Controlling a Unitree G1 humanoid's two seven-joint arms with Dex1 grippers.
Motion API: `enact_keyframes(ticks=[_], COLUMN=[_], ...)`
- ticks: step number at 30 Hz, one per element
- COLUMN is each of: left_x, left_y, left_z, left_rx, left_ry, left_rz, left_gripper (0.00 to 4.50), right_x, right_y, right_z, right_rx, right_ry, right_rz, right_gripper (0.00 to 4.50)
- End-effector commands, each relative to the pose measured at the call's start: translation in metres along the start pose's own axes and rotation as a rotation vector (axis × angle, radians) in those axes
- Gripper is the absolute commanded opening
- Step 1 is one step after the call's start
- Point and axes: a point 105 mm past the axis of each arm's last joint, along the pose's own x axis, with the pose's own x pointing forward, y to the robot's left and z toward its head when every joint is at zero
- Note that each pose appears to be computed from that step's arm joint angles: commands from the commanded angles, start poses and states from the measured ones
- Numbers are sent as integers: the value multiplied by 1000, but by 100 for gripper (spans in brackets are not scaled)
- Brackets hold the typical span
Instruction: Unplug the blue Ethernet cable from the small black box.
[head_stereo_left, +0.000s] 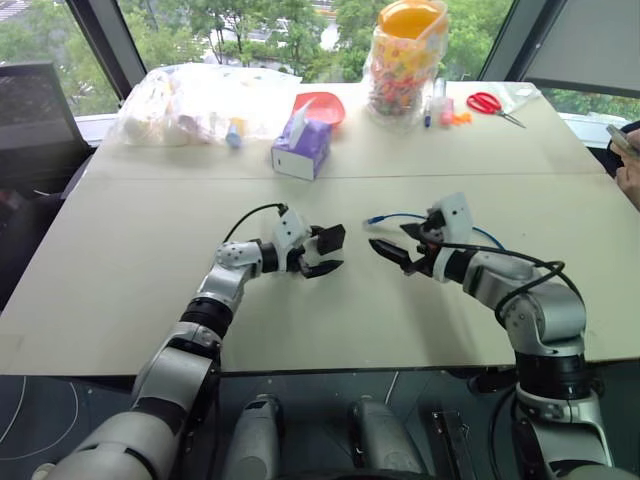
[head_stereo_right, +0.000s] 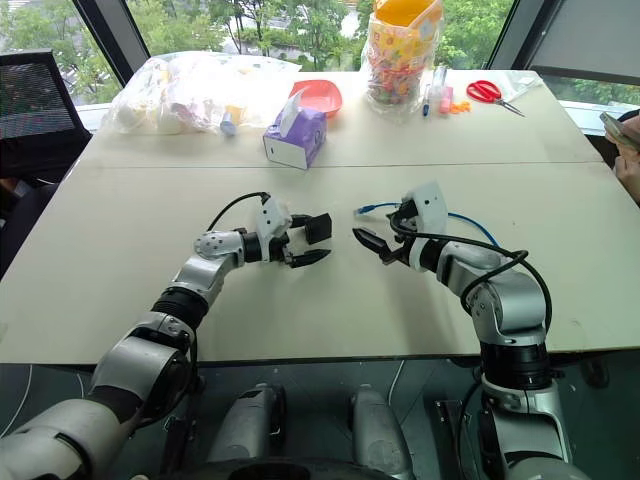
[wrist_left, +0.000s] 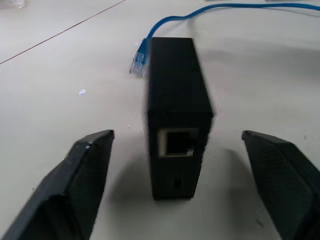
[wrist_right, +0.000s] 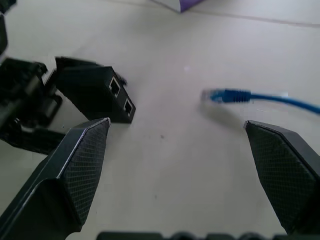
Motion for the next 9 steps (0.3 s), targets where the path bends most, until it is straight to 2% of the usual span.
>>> enact_keyframes(ticks=[1,5,9], left_x=[-26,-51,-75], left_y=[5,9,0], left_z=[-5,6,16], left_rx=[-22,-54,-121], left_ry=[12,-18,-39], left_rz=[7,41,40], left_gripper=[445,445,445], right_x=[-11,-21,-29], right_y=[6,5,12], right_z=[10,5,4], right_rx=[-54,-68,-73], right_ry=[-34,-45,-64], right_rz=[26,11,41], right_gripper=[450,450,450])
